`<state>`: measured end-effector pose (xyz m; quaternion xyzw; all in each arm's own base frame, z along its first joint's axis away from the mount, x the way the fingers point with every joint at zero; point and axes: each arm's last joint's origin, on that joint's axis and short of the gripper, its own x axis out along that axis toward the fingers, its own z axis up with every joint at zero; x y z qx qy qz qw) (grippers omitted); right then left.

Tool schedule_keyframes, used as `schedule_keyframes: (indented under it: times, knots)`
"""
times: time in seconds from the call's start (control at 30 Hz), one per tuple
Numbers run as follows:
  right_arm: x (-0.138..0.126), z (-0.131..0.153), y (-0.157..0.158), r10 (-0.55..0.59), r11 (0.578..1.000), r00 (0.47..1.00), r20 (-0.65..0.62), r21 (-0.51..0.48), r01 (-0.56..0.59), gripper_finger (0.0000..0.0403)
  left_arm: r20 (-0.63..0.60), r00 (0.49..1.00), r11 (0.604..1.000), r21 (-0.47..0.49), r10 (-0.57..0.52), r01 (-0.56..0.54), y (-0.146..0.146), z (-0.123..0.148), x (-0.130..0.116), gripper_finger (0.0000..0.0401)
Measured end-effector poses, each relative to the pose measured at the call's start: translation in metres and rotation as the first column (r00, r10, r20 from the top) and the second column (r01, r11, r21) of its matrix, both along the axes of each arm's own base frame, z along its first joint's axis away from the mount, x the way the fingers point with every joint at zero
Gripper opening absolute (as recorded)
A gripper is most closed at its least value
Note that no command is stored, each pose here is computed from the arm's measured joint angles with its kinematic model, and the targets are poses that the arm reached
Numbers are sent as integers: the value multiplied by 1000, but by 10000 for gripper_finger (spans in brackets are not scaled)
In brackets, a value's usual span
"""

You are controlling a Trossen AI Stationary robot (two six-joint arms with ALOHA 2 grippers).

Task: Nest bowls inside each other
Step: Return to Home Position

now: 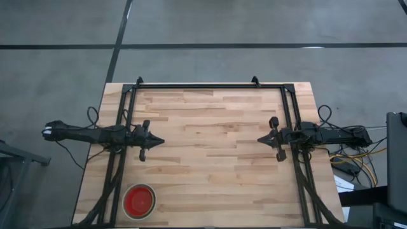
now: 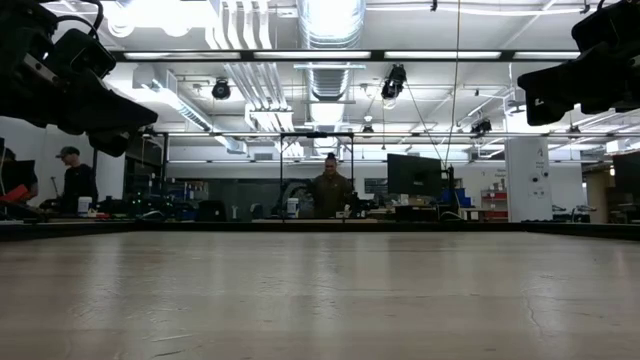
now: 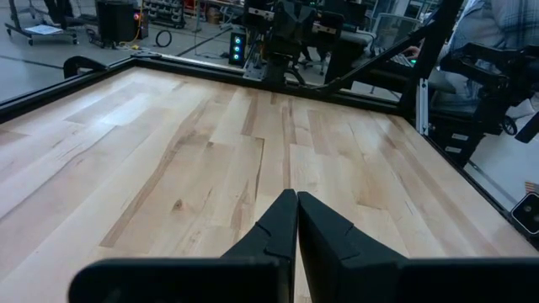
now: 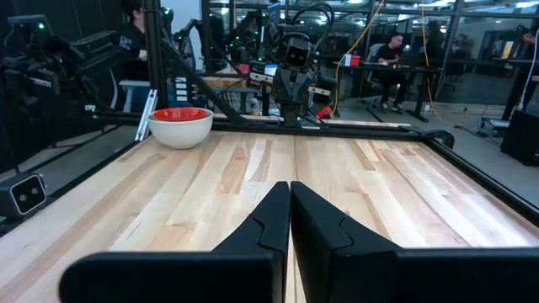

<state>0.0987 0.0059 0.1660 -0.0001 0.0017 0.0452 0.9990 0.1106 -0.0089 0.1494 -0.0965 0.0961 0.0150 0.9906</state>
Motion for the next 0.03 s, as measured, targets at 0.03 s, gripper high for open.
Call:
schedule_keyframes:
  times: [0.03]
  knots:
    - [0, 0, 0, 0, 1000, 1000, 0, 0, 0, 9, 0, 1000, 1000, 0, 0, 0, 0, 0, 0, 16]
